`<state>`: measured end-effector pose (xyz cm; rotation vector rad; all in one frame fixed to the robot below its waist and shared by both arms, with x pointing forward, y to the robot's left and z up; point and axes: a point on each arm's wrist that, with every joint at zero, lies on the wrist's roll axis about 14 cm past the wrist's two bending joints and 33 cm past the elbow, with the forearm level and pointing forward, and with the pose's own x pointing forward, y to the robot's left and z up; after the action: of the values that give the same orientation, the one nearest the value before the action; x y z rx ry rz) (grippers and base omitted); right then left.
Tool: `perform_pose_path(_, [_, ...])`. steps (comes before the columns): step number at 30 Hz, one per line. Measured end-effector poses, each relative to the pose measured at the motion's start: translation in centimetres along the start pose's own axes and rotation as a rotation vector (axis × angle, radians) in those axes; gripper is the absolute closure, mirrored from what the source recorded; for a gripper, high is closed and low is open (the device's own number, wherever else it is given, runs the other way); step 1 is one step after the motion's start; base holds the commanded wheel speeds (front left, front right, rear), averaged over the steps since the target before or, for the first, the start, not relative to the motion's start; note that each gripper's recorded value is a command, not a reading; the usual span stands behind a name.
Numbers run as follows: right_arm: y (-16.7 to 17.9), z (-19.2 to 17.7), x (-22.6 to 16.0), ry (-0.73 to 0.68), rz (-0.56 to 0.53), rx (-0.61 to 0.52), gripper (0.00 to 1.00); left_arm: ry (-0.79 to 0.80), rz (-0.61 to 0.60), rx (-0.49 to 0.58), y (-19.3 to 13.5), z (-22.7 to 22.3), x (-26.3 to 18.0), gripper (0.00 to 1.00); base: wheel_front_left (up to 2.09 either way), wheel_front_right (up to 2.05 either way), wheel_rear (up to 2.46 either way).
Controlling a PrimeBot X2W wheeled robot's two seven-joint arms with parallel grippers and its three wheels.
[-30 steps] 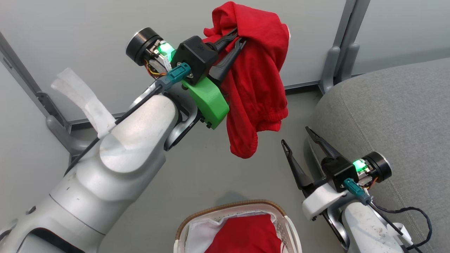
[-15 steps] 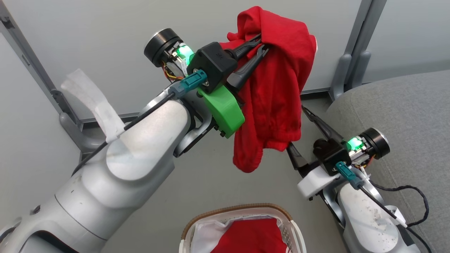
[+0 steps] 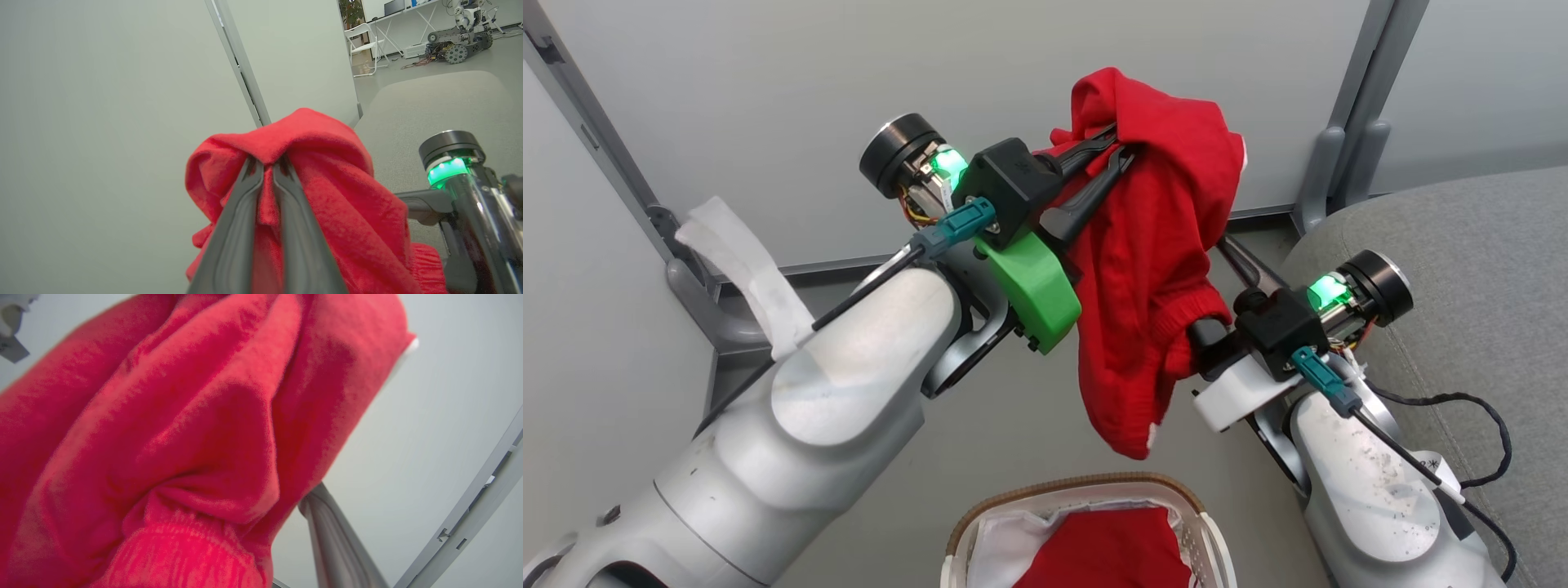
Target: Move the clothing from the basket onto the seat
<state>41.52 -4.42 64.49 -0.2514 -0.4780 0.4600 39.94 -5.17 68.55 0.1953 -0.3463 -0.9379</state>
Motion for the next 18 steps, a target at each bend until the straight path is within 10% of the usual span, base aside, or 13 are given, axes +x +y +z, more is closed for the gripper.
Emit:
perform_pose_path(8, [-0.5,-0.3,0.0,0.005,-0.013,0.01,1.0,0.025,0.045,-0.081,0.4,-2.5,-0.9,0.96,0.0,0.0,0.0])
perform_pose_path(12, [-1.0,-0.6,0.0,0.013,-0.031,0.016,1.0,0.017,0.079,-0.128,0.5,-3.6,-1.6,0.44,0.0,0.0,0.0])
perform_pose_path(13, [-1.2,-0.7,-0.1,0.015,-0.036,0.016,1.0,0.015,0.091,-0.142,0.5,-4.0,-1.8,0.0,0.0,0.0,0.0])
perform_pose_path(18, [-2.2,-1.1,-0.2,0.024,-0.068,0.021,1.0,0.021,0.156,-0.22,0.2,-6.2,-3.2,0.0,0.0,0.0,0.0])
